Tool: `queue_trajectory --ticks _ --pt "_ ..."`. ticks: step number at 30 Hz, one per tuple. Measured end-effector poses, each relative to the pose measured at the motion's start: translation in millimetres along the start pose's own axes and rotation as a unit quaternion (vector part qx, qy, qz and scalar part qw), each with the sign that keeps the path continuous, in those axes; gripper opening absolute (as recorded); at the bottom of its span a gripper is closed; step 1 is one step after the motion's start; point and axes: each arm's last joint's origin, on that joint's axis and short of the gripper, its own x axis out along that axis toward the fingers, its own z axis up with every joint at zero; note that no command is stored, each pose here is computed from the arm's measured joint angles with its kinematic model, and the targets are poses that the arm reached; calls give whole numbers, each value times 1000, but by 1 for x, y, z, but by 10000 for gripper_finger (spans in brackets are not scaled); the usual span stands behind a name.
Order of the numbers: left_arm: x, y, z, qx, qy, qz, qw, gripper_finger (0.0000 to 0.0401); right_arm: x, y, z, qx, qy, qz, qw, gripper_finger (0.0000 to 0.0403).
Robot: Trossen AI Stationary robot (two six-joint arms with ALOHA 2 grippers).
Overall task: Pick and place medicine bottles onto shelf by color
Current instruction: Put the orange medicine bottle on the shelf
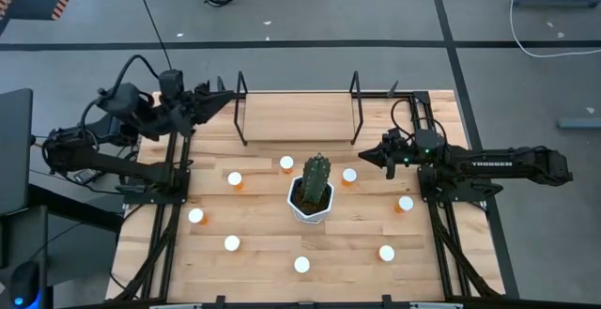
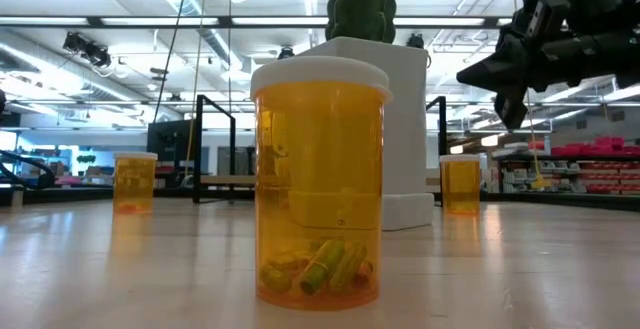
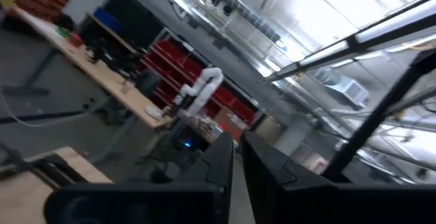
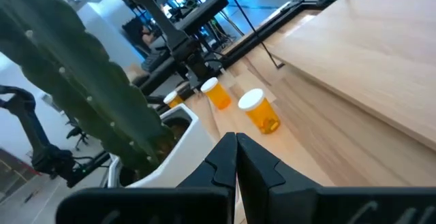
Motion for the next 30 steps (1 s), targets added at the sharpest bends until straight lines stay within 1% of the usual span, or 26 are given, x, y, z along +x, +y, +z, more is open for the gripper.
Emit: queue_trajectory --ticks 3,6,9,11,14,16,18,19,21,22,23,25,27,29,30 --pt "0 0 0 51 -1 5 999 50 0 1 2 9 -3 3 1000 15" --pt "0 1 0 130 -7 18 991 52 0 1 1 56 -1 3 998 15" --pt "0 2 0 142 -11 30 989 51 0 1 1 98 -1 3 995 15" --pt "3 4 -3 148 -2 36 988 52 0 1 1 134 -1 3 991 15" --pt "5 10 -13 165 44 60 984 65 0 1 2 172 -7 -3 985 15" --pt "7 16 -22 160 85 83 980 86 0 0 2 194 -17 -12 981 15" --pt "5 22 -29 157 122 107 974 115 0 0 3 233 -26 -14 972 16" --pt "4 24 -31 155 133 115 972 131 0 0 4 265 -27 -13 964 16" --pt "3 29 -36 160 163 135 964 168 1 3 7 340 -32 -8 940 16" --pt "2 32 -39 164 180 144 959 185 1 5 11 359 -36 -1 933 16" --pt "1 34 -43 168 198 155 953 202 1 8 16 363 -42 5 931 16" --pt "-1 39 -49 166 231 174 943 235 2 16 27 341 -53 20 938 16" --pt "-3 44 -56 169 275 182 929 261 2 25 41 316 -70 34 945 16" --pt "-5 50 -63 179 316 199 910 280 1 32 53 281 -87 38 955 17" --pt "-7 53 -67 181 340 215 898 285 1 36 58 256 -94 38 961 17"
